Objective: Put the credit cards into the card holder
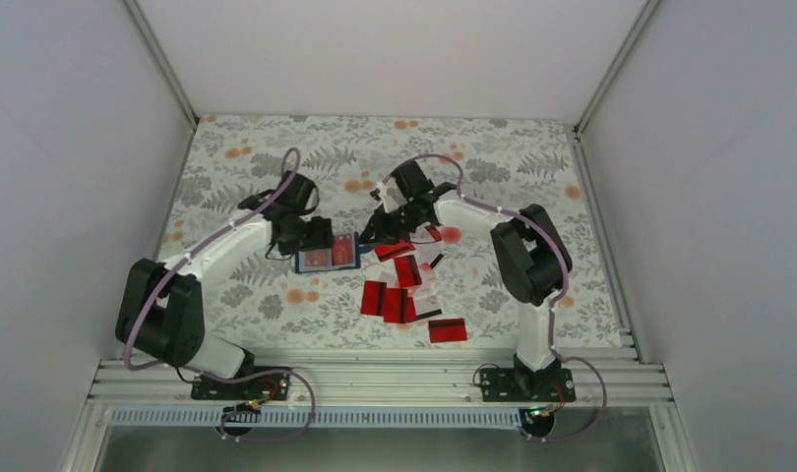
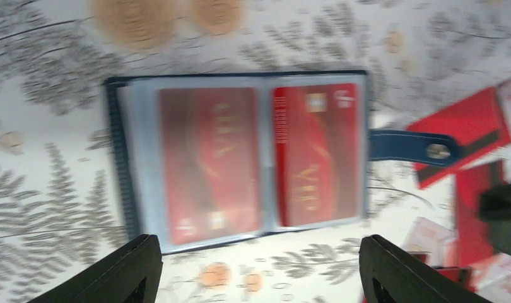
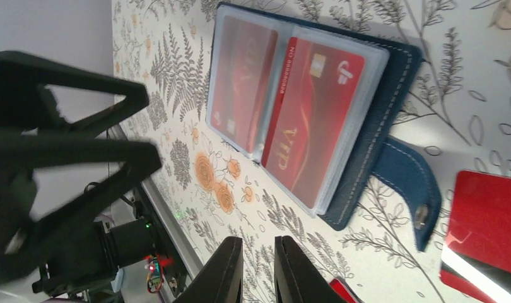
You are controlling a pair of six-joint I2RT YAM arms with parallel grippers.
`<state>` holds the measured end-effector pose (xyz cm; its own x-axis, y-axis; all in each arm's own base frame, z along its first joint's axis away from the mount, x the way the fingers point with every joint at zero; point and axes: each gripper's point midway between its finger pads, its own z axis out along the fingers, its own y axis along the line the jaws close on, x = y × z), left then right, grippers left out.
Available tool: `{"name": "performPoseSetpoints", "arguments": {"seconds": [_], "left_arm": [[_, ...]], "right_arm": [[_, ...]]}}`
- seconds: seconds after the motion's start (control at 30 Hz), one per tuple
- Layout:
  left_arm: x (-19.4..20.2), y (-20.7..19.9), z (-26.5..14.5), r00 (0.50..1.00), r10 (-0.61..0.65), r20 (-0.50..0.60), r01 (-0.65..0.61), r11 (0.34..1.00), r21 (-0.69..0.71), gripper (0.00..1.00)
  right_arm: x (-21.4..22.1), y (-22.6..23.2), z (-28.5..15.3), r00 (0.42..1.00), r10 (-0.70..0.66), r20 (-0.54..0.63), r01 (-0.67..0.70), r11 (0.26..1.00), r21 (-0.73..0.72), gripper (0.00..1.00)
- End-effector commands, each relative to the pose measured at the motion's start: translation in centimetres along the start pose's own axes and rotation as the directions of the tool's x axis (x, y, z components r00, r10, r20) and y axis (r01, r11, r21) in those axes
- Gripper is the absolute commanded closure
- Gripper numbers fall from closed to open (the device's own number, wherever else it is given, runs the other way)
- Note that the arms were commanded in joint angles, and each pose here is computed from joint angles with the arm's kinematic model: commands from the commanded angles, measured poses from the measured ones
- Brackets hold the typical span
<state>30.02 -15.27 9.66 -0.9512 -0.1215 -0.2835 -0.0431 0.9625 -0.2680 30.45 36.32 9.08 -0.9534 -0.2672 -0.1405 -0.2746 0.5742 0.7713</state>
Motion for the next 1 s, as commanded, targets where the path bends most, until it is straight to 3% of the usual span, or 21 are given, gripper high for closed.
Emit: {"name": "performPoseSetpoints", "arguments": {"seconds": [0.0, 0.53, 0.97], "left_arm": [[0.1, 2.6, 0.3, 1.0, 0.007, -0.008, -0.006, 0.997, 0.077, 0.22], [-1.5, 7.2, 4.4, 0.997, -0.034, -0.071, 0.044, 0.988, 0.145, 0.28], [-1.0, 7.0, 6.7, 0.991, -0.014, -0.132, 0.038, 0.982, 0.185, 0.33]], "right_arm": [[-0.7, 2.8, 0.4, 0.998, -0.065, 0.005, 0.065, 0.997, -0.051, 0.86], [-2.6, 2.6, 3.6, 0.995, -0.083, -0.045, 0.081, 0.995, -0.05, 0.86], [-0.5, -5.0, 6.7, 0.995, -0.001, -0.101, 0.015, 0.99, 0.141, 0.87]]}}
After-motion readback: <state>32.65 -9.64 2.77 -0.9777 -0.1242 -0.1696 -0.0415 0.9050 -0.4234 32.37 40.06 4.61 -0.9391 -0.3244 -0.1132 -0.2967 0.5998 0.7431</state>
